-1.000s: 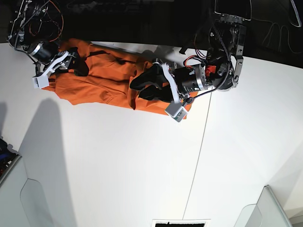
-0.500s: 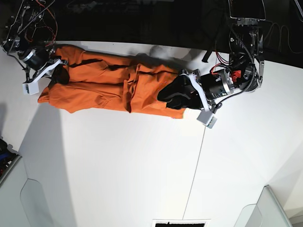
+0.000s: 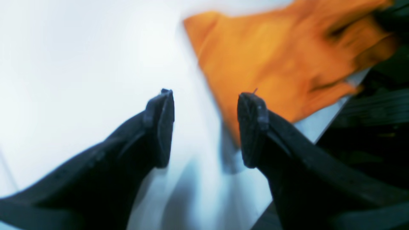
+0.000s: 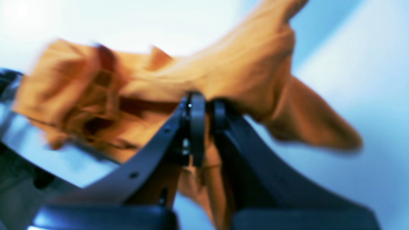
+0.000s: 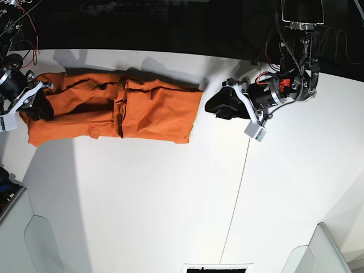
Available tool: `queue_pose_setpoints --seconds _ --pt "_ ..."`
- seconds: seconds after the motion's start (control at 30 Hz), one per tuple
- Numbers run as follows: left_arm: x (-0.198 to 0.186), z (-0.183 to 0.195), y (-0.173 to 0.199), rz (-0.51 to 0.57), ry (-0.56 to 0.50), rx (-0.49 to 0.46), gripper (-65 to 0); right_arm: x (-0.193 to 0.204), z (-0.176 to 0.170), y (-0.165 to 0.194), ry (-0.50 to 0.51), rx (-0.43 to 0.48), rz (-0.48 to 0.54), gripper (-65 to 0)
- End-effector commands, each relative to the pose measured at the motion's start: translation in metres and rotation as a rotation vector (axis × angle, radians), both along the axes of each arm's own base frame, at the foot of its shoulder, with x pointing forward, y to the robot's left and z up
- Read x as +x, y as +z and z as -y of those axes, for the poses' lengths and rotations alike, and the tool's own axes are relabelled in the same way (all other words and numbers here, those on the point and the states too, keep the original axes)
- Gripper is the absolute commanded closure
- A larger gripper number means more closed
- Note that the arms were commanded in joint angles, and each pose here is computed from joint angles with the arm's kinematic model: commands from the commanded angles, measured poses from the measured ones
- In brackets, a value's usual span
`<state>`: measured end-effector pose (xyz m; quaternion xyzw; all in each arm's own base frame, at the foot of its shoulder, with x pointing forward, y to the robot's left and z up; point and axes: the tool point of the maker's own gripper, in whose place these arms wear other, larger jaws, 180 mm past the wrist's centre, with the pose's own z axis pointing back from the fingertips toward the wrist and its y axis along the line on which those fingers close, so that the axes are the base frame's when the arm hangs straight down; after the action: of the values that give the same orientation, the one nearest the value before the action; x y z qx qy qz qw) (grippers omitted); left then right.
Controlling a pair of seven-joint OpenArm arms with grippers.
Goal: Layout the t-shirt on the table in an organized manner, then fold the t-shirt properly
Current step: 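Grasp the other shirt end with the right gripper and fold it onto the stack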
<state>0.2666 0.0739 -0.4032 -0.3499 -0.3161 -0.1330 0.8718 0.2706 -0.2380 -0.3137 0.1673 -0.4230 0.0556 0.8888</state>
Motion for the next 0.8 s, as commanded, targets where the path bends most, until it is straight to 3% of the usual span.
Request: queue_pose_setpoints --seconds 0.0,0.17,0.27,0.47,0.5,0.6,0.63,0.77 --pt "0.006 0.005 0.003 0.018 0.010 -0.035 -34.0 0.009 -0.011 0.026 0.032 0.024 0.088 0.0" --pt "-0.008 0.019 -0.031 -0.082 0.041 -0.079 -34.0 0.017 -0.086 0.051 0.181 0.075 0.188 0.0" --pt "-0.013 0.023 -0.039 -0.112 0.044 -0.086 -34.0 0.018 -0.145 0.036 0.287 0.110 0.162 0.0" --pt "-0.004 0.024 -0.033 -0.094 0.048 -0.098 -34.0 0.001 -0.233 -0.014 0.475 0.063 0.023 0.0" --pt "-0.003 0.024 -0.032 -0.090 0.047 -0.097 -34.0 -0.004 -0.241 -0.018 0.495 0.067 0.004 -4.5" --pt "0.001 0.024 -0.030 -0.085 0.043 -0.095 -34.0 -0.012 -0.256 -0.021 0.543 0.056 -0.006 -28.7" --pt "0.001 0.024 -0.030 -0.083 0.043 -0.094 -34.0 -0.012 -0.258 -0.018 0.550 0.061 0.006 -32.3" --pt "0.000 0.023 -0.030 -0.094 0.037 -0.099 -34.0 -0.010 -0.267 0.008 0.572 0.095 0.096 -32.9"
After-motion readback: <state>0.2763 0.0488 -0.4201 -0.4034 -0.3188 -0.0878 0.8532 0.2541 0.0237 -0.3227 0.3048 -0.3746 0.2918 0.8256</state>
